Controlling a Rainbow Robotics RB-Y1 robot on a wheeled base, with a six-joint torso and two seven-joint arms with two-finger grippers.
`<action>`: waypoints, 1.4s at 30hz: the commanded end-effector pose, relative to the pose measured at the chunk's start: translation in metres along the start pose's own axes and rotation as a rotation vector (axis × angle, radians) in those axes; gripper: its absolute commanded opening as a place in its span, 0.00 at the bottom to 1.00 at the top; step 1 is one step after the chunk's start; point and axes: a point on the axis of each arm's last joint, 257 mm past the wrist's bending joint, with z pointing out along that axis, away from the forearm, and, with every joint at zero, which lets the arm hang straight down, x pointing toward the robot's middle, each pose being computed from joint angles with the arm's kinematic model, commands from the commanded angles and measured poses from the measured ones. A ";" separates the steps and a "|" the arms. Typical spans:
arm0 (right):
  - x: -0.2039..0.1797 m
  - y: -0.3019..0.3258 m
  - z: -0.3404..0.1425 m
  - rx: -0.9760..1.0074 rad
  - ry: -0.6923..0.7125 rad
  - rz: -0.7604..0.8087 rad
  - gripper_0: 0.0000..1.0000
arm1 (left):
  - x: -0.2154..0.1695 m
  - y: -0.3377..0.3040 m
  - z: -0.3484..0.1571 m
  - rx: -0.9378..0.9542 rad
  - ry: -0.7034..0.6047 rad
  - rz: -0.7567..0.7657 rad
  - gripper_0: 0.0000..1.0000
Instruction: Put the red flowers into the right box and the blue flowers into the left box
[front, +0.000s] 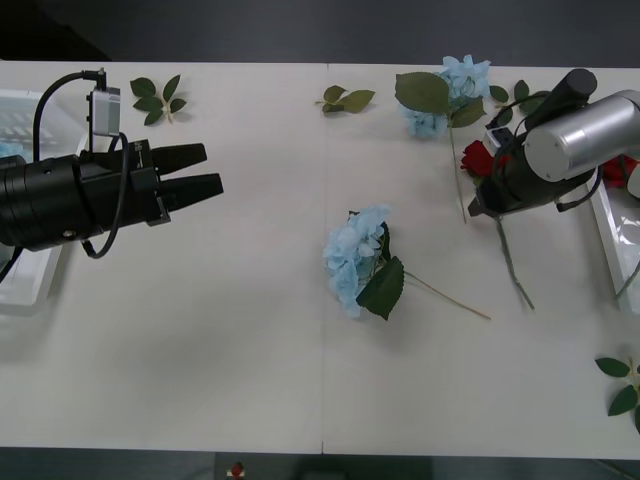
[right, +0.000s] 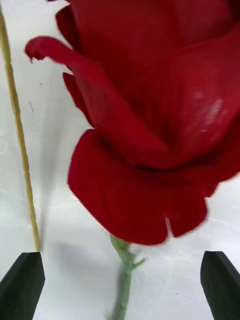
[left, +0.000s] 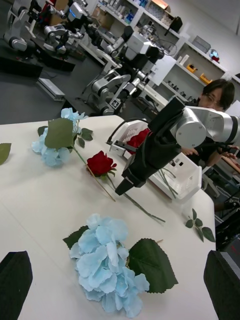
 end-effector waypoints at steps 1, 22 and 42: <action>-0.017 -0.002 -0.003 0.023 -0.045 -0.006 0.90 | 0.000 -0.004 -0.003 -0.002 -0.010 -0.005 1.00; -0.016 0.000 0.009 0.029 -0.067 -0.012 0.71 | 0.003 -0.004 -0.003 -0.005 -0.006 -0.004 1.00; -0.019 0.002 0.015 0.039 -0.079 -0.027 0.32 | 0.005 -0.003 -0.004 -0.007 -0.004 -0.006 1.00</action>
